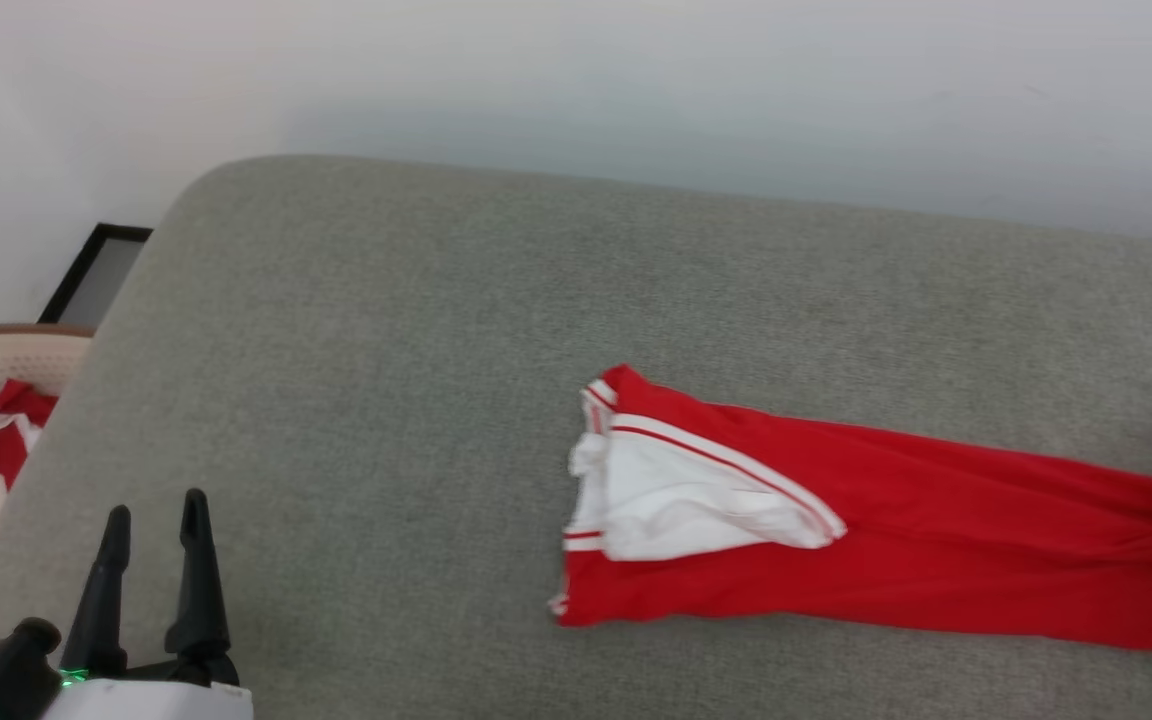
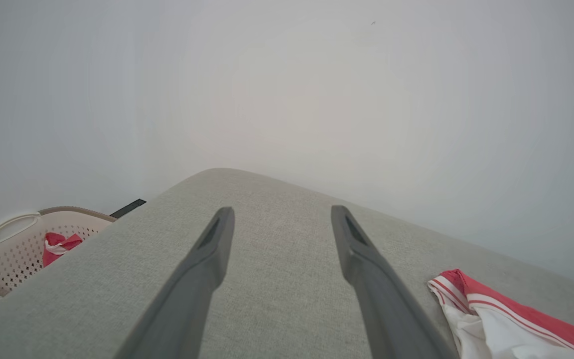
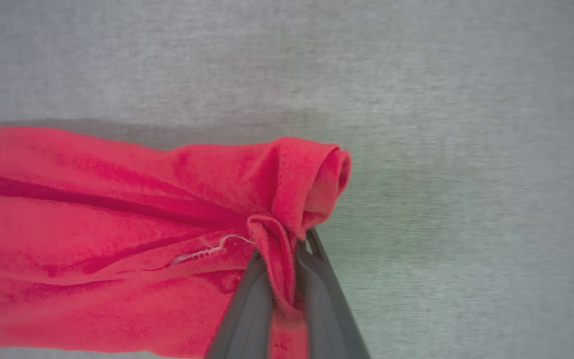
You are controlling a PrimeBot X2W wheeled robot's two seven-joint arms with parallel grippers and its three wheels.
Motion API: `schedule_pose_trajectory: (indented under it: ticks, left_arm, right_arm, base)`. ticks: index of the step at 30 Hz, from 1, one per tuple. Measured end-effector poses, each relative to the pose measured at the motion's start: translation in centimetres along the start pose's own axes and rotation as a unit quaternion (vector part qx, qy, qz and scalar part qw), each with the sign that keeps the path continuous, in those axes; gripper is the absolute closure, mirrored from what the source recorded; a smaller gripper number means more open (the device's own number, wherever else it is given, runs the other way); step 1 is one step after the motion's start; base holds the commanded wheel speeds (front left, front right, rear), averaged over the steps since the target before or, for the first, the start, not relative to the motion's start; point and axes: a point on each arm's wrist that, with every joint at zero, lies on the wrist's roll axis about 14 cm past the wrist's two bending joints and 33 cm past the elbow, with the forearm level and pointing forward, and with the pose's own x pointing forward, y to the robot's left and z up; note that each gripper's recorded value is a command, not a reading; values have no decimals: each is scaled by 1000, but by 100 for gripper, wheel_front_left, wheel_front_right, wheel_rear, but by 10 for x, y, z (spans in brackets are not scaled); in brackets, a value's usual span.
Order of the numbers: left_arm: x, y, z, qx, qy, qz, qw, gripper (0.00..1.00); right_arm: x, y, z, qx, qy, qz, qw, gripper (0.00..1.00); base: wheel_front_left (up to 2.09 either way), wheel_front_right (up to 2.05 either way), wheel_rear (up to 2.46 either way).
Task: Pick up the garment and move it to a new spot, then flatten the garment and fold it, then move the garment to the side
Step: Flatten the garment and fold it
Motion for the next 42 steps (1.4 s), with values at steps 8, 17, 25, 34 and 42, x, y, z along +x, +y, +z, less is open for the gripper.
schedule_pose_trajectory:
  ticks: [8, 17, 25, 34, 42]
  left_arm:
    - [4, -7, -6, -8, 5, -11, 1000, 0]
    - [1, -15, -10, -20, 9, -20, 1000, 0]
    - [-11, -14, -9, -29, 9, -21, 999, 0]
    - [-21, -11, -9, -41, 8, -15, 999, 0]
    - [-25, -1, -8, -51, 7, 5, 999, 0]
  right_arm:
    - [-20, -18, 16, -4, -28, -17, 999, 100]
    - [-49, 66, 36, -31, -79, 99, 991, 100]
    - [-64, 178, 34, -102, -100, 205, 968, 100]
    - [-62, 277, 29, -158, -108, 274, 942, 100]
    - [-43, 317, 20, -190, -94, 283, 935, 100]
  base:
    - [0, 0, 0]
    - [0, 0, 0]
    - [0, 0, 0]
    - [0, 0, 0]
    - [0, 0, 0]
